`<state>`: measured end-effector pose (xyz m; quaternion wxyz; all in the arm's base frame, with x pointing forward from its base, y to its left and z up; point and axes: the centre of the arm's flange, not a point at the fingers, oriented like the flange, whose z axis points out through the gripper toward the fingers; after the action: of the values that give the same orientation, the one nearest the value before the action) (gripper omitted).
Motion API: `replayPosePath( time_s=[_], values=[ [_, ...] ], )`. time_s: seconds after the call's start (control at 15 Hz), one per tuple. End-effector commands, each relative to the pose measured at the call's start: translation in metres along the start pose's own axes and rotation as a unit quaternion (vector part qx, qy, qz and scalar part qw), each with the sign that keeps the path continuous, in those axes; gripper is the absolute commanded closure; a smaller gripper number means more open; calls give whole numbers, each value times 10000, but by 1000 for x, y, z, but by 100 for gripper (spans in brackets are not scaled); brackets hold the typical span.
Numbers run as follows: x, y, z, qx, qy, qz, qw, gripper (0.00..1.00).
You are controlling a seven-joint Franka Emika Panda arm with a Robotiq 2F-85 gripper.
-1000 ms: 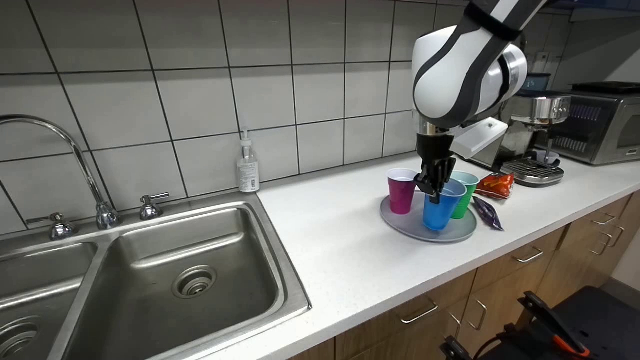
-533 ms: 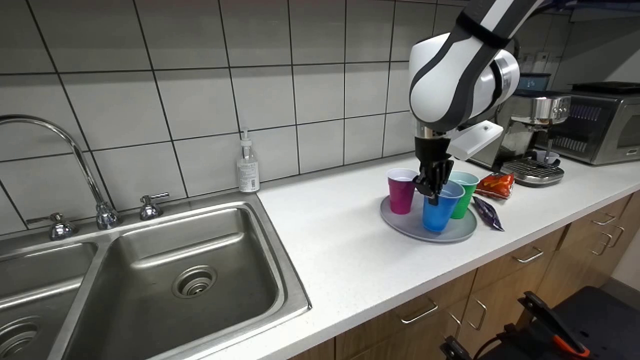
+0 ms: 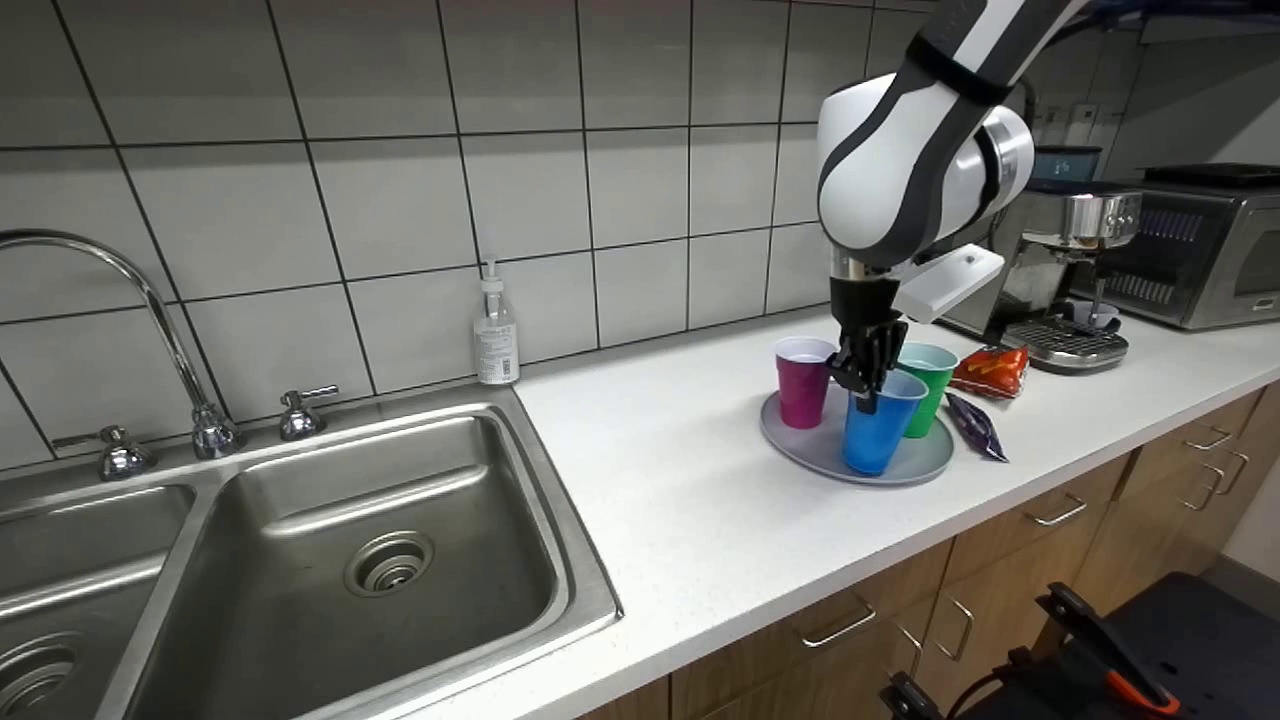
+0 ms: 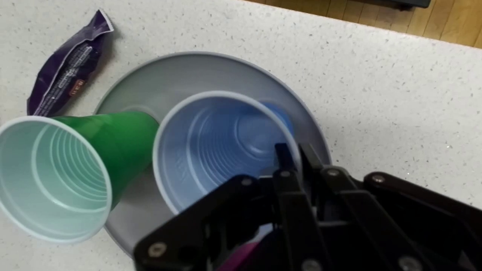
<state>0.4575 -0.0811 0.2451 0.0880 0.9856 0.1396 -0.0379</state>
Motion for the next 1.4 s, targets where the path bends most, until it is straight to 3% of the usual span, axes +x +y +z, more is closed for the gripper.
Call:
replayPosePath(
  time_s=[0.0, 0.53, 1.33],
  values=[
    [3, 7, 0, -113, 24, -5, 9999, 57],
    [0, 10, -11, -69, 117, 30, 9999, 1],
    [-43, 21, -65, 168, 678, 503, 9963, 0]
  ],
)
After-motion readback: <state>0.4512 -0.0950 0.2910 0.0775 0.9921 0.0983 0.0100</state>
